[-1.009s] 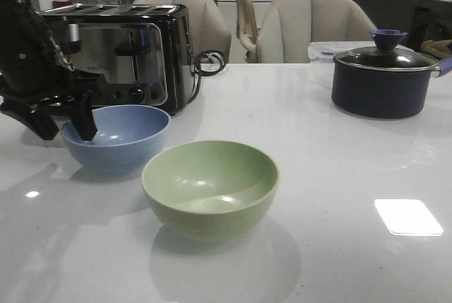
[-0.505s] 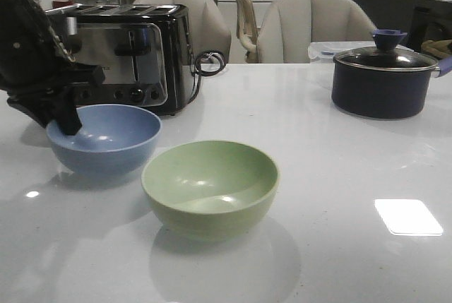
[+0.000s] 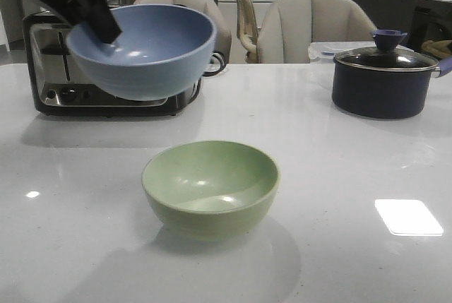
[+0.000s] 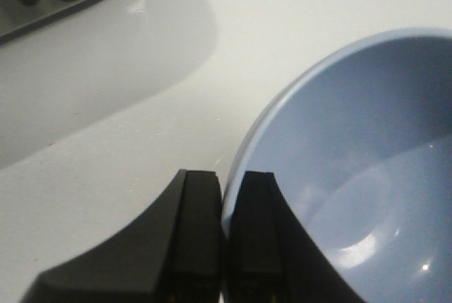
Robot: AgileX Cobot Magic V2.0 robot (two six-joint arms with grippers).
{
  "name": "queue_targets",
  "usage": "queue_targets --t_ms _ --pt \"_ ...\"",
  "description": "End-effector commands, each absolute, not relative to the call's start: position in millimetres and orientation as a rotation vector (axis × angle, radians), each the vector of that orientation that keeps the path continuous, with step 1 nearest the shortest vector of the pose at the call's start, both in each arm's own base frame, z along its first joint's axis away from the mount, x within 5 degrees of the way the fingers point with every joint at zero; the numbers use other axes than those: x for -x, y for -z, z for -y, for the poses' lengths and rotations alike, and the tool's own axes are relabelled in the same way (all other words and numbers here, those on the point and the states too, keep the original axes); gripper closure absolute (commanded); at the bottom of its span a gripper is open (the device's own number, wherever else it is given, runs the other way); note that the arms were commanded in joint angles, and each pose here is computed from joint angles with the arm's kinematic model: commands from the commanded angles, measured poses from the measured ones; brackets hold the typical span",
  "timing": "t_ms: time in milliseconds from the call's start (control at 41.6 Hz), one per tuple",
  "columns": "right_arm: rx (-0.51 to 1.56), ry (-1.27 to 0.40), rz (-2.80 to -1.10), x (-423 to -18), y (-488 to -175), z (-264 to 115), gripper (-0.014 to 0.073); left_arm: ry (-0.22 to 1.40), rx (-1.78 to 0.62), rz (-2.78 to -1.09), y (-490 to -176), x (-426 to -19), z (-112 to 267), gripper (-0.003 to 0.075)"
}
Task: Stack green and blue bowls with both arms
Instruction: 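Lift the blue bowl and lower it into the green bowl, then open the left gripper and withdraw it from the stacked bowls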
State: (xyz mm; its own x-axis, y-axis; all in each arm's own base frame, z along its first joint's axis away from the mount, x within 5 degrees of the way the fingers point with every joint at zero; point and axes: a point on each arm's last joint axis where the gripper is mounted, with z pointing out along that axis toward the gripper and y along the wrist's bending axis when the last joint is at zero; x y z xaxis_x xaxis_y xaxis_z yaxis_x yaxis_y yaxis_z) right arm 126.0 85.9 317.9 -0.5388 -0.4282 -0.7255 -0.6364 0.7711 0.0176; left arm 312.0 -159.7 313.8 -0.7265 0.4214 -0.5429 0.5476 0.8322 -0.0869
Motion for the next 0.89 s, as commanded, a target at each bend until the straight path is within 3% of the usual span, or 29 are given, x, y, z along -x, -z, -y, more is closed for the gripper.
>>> queue_targets --t_ms 0,192,529,625,769,865 --pt "0.750 -0.379 -2.131 -129 -332 -87 0.0172 0.392 -0.763 -2.392 -334 -300 181 0.0622" --pt "0.750 -0.379 -2.131 -129 -332 -87 0.0172 0.409 -0.871 -2.434 -305 -299 214 0.0622" --pt "0.750 -0.379 -2.131 -129 -332 -87 0.0172 0.372 -0.900 -2.533 -254 -319 229 0.0611" --pt "0.750 -0.379 -2.131 -129 -332 -87 0.0172 0.370 -0.899 -2.537 -250 -320 230 0.0524" --pt "0.750 -0.379 -2.131 -129 -332 -87 0.0172 0.376 -0.891 -2.517 -256 -319 229 0.0276" --pt "0.750 -0.379 -2.131 -129 -332 -87 0.0172 0.380 -0.886 -2.486 -268 -316 226 0.0180"
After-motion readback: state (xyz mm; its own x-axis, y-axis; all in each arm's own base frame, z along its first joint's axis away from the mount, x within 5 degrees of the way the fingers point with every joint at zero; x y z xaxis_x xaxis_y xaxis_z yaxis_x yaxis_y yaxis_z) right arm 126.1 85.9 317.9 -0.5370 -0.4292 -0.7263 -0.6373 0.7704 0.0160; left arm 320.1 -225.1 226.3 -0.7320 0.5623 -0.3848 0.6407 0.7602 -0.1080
